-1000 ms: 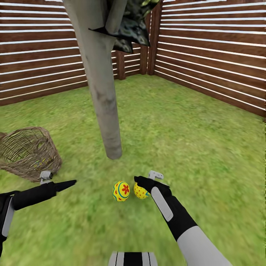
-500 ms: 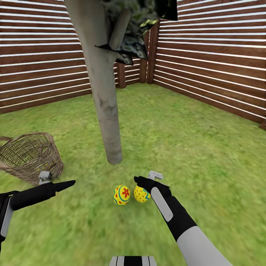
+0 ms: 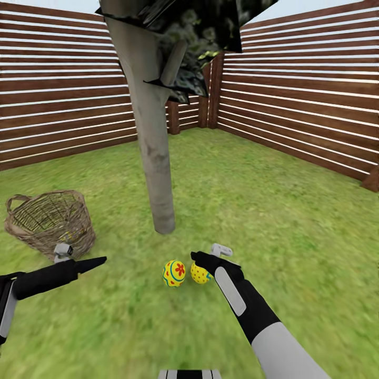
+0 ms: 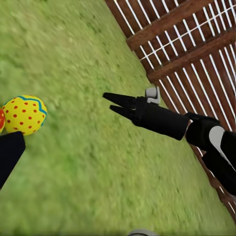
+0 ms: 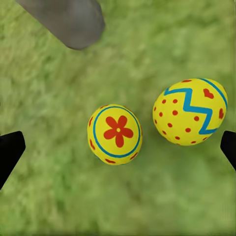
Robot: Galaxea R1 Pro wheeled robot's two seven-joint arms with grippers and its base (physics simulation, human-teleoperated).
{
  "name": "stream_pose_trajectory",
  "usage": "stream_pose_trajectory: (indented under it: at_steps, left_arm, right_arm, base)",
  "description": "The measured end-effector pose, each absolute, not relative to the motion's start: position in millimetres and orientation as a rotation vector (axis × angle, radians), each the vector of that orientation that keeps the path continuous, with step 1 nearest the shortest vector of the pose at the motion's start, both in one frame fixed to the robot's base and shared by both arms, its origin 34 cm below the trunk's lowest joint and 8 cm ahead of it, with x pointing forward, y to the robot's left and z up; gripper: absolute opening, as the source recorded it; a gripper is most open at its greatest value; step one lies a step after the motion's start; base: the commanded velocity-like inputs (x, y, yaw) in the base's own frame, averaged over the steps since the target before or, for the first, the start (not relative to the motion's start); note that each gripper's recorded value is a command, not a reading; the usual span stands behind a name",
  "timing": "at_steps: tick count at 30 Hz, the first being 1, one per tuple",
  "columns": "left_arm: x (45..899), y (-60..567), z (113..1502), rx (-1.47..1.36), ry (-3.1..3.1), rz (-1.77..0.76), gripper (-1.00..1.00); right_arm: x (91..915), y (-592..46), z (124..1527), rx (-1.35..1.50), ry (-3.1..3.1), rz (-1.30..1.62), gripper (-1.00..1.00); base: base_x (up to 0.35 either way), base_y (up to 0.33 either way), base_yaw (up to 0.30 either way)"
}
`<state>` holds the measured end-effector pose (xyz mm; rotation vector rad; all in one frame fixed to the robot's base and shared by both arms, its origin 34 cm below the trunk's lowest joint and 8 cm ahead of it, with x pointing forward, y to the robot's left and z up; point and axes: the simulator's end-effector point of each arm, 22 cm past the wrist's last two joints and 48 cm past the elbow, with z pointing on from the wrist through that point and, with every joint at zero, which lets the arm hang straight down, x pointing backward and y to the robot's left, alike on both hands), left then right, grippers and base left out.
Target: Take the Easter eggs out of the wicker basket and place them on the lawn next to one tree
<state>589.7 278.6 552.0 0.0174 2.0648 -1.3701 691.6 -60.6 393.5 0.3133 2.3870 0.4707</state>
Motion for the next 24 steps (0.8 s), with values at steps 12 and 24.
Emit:
stream_pose_trajectory:
  at_steps: [12,24]
  left_arm:
    - [587.7,284.8,570.8,0.043,2.045,-1.348,1.0]
    - [585.1,285.7,589.9,0.064,2.015,-1.337,1.0]
  right_arm:
    - [695.0,-59.6,414.7,0.305,2.353,0.475,1.0]
    - [697.8,-59.2,437.8,0.293,2.318,0.477,1.0]
  base:
    - [-0.004,0.0,0.019]
    - [-0.185,0.0,0.215]
